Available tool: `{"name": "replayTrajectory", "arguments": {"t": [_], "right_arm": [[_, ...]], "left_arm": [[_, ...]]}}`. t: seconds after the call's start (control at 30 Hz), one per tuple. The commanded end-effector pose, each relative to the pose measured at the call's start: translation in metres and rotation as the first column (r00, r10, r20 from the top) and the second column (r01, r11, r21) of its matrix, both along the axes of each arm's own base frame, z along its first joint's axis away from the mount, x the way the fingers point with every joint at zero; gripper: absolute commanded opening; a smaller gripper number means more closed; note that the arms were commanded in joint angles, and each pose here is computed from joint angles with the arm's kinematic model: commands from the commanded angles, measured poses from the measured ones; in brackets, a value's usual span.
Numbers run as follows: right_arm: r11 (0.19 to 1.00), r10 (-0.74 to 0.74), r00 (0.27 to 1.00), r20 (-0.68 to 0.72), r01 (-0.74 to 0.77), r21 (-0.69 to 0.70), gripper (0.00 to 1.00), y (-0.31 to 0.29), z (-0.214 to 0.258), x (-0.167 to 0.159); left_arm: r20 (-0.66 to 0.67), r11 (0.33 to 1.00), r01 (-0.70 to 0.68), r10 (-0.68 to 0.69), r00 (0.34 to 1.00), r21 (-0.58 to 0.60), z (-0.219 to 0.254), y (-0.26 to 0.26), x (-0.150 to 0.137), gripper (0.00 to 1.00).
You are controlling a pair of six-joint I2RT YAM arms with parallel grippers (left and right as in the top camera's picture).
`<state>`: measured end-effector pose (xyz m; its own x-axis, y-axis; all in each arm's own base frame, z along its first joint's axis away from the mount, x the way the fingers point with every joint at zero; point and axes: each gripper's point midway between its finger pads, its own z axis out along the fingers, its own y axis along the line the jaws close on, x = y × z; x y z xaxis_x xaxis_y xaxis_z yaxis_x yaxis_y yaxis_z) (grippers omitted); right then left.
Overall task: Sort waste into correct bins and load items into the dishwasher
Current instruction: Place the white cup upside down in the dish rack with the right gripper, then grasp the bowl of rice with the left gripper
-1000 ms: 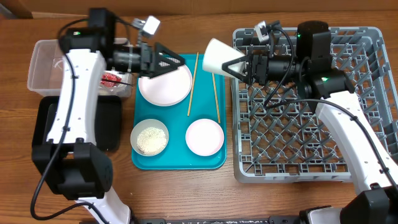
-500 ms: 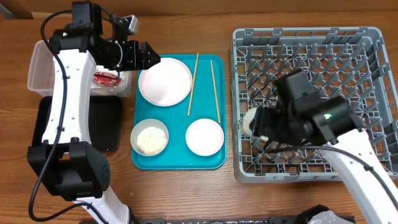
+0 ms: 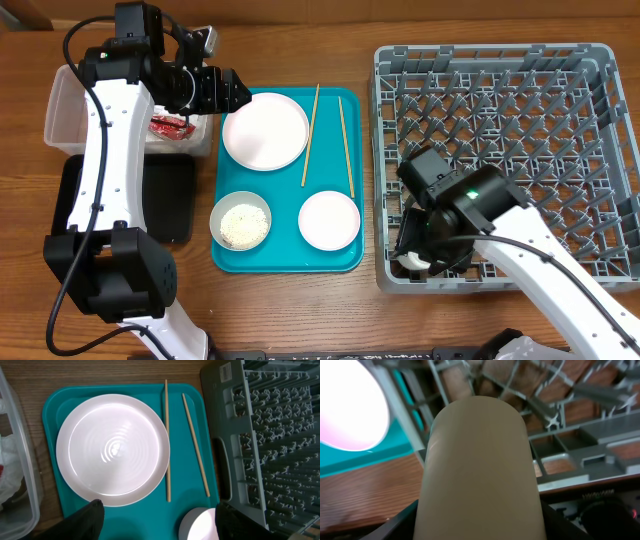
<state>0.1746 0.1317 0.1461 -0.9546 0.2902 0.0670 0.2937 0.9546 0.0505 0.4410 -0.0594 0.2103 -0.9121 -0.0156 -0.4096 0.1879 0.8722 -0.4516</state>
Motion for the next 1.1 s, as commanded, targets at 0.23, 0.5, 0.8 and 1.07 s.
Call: {"name": "replayTrajectory", "arguments": {"t": [0.23, 0.5, 0.8, 1.07], "right_arm": [[1.000, 0.004, 1.000, 0.010, -0.004, 0.013, 0.86, 0.014, -0.023, 0.020], [0.994, -0.002, 0.977, 0.215, -0.022, 0.109, 0.85, 0.010, 0.026, 0.081], [0.994, 0.039, 0.917, 0.397, -0.077, 0.082, 0.88, 0.007, 0.075, 0.115], [0.995, 0.039, 0.915, 0.401, -0.074, 0.072, 0.91, 0.005, 0.075, 0.116]], "left_arm": [[0.019, 1.000, -0.006, 0.006, 1.000, 0.022, 0.008, 0.000, 0.001, 0.73], [0.064, 1.000, 0.008, -0.010, 0.998, 0.030, 0.070, -0.001, -0.014, 0.68], [-0.039, 0.981, -0.013, 0.021, 0.999, 0.194, 0.108, -0.012, -0.084, 0.59], [-0.365, 0.839, 0.082, 0.144, 0.920, 0.539, -0.031, -0.049, -0.145, 0.60]]}}
